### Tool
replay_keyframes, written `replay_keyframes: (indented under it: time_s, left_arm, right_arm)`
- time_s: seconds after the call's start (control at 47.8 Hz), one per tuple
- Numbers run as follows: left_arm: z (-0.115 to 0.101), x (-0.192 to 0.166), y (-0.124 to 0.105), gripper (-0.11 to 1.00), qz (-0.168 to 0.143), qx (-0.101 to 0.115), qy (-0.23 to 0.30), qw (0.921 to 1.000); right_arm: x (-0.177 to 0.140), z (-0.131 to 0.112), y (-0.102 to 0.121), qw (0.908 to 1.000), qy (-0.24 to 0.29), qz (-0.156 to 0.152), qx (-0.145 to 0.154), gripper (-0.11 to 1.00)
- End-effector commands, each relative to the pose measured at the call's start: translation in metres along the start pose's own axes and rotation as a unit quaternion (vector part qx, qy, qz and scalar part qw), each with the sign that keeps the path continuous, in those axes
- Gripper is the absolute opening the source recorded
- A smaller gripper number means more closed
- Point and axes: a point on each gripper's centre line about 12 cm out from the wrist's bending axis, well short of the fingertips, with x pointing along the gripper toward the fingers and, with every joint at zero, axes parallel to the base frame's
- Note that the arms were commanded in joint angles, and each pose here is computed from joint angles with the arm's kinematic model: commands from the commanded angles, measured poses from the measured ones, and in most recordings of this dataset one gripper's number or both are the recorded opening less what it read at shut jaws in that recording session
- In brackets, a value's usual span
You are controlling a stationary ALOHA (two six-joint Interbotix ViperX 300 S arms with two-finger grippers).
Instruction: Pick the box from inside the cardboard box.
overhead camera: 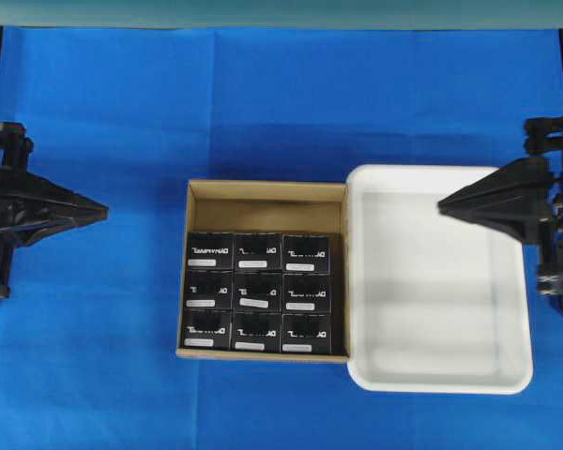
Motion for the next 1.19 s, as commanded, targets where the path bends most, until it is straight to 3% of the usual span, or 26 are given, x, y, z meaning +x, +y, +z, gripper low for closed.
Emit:
replay_keyframes:
  time_s: [0.0, 0.167, 0.314, 0.648, 0.899, 1.171]
  left_arm:
    - [0.013, 0.000, 0.000, -0.05, 0.000, 0.000, -0.016, 0.9999]
    - [0.013, 0.000, 0.000, -0.05, 0.000, 0.000, -0.017, 0.9999]
    - [0.013, 0.000, 0.000, -0.05, 0.000, -0.001, -0.017, 0.9999]
    - [0.013, 0.000, 0.000, -0.05, 0.000, -0.001, -0.016, 0.9999]
    - [0.009, -0.001, 0.000, -0.05, 0.001, -0.002, 0.002, 1.0000]
    - [0.013, -0.005, 0.000, -0.05, 0.000, -0.001, -0.006, 1.0000]
  right_arm:
    - [0.012, 0.010, 0.002, 0.9992, 0.040, -0.004, 0.004, 0.01]
    - [0.042, 0.011, 0.004, 0.9908, 0.134, -0.015, 0.003, 0.01]
    - [0.076, 0.010, 0.006, 0.9753, 0.220, -0.023, 0.001, 0.01]
    - [0.141, 0.007, 0.008, 0.9191, 0.392, -0.030, -0.031, 0.01]
    - [0.179, -0.002, 0.001, 0.8761, 0.478, -0.026, -0.054, 0.02]
    - [0.202, -0.009, -0.007, 0.8683, 0.490, -0.017, -0.073, 0.05]
